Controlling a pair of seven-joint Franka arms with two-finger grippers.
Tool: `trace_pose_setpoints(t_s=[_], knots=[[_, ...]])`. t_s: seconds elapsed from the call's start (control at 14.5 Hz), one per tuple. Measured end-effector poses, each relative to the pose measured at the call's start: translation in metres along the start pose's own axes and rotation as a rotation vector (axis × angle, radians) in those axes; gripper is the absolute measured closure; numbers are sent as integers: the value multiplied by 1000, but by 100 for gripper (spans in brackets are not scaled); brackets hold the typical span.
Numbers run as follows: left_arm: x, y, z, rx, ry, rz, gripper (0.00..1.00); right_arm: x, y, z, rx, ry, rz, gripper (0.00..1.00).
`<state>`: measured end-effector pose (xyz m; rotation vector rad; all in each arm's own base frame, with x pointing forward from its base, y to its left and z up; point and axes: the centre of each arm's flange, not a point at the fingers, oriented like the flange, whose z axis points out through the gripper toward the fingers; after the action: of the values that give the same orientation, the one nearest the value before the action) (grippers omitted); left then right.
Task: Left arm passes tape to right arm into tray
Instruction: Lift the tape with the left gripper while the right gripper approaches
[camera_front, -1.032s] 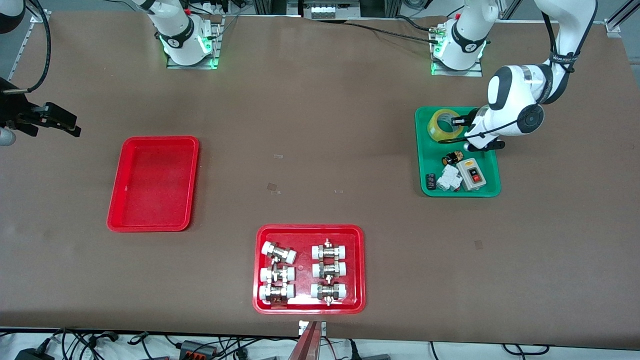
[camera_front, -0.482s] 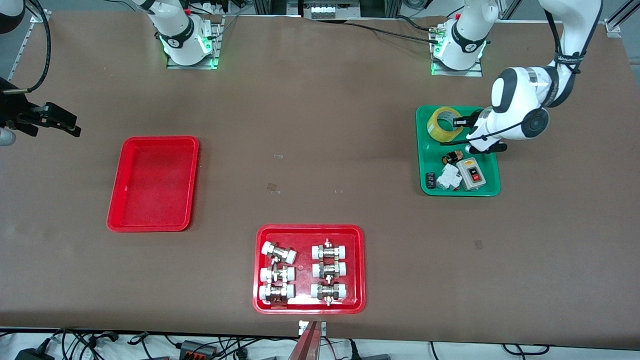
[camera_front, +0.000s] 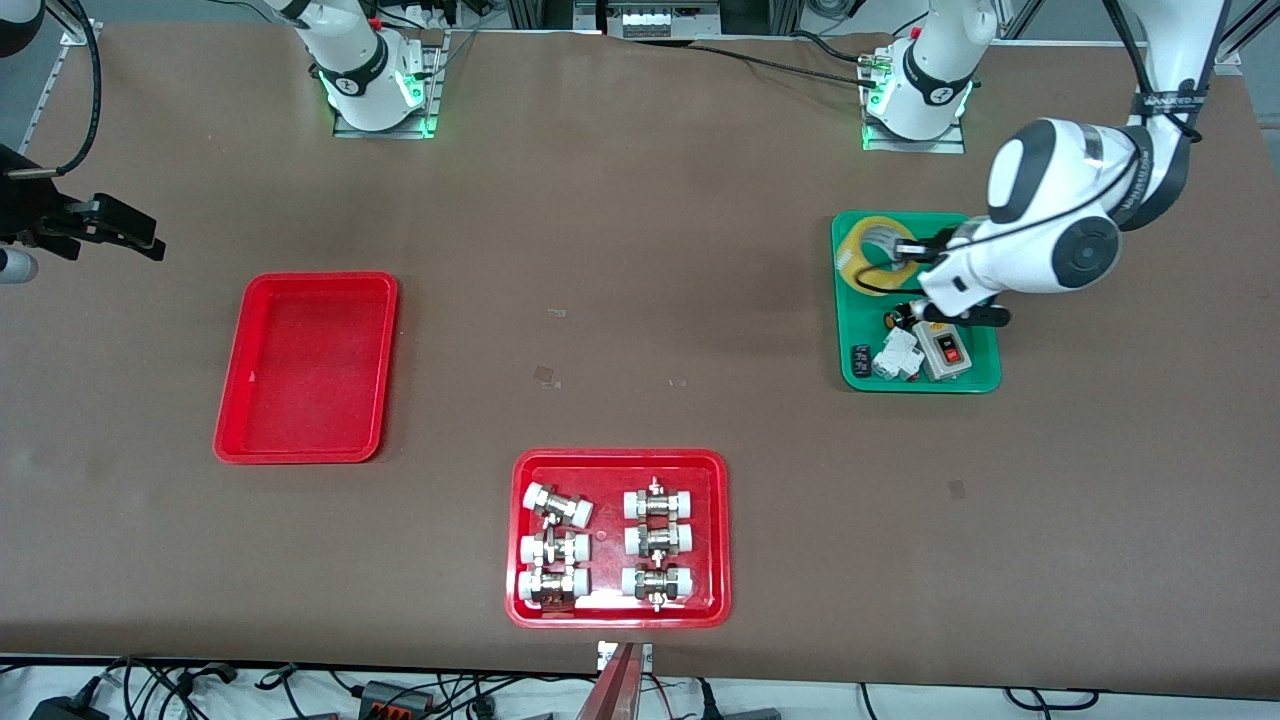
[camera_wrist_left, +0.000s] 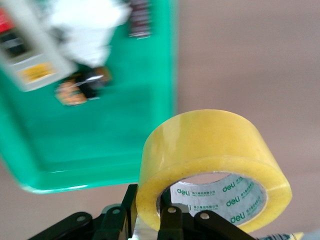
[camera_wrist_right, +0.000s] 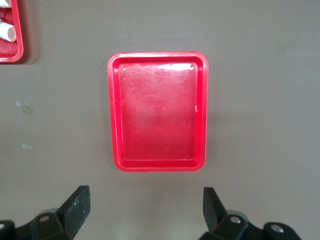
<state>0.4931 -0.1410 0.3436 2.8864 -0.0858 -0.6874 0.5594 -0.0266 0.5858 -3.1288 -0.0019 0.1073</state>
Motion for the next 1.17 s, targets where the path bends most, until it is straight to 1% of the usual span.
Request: trace_pose_setpoints(t_s=[0.14,0.21,0.28,0.41,0.48,0.55,0.69,0.76,0.83,0.96,1.03,1.17], knots=[[1,57,-17,-61,22,45,78,2,-4,8,29,-25,-2,0],[1,87,-26,-97,31,69,78,3,-7,15,40,-51,-7,0],[-1,115,-35,-148,36,92,78,5,-11,24,48,-85,-14,0],[-4,164,-58,-290,33,124,78,11,-28,42,79,-130,-37,0],[-5,183,-71,-360,29,125,78,14,-41,49,116,-143,-51,0],[-6,200,-87,-421,26,118,78,17,-55,56,170,-157,-64,0],[-9,232,-113,-492,27,113,78,24,-84,71,293,-188,-83,0],[-12,250,-124,-521,22,110,78,28,-102,77,349,-194,-97,0],[-13,264,-132,-553,10,96,78,31,-123,80,388,-183,-116,0],[-9,276,-139,-603,-24,61,78,31,-176,75,443,-132,-172,0],[-4,278,-138,-617,-36,52,78,28,-209,69,471,-104,-194,0],[9,280,-129,-633,-46,36,78,18,-266,54,523,-67,-171,0]])
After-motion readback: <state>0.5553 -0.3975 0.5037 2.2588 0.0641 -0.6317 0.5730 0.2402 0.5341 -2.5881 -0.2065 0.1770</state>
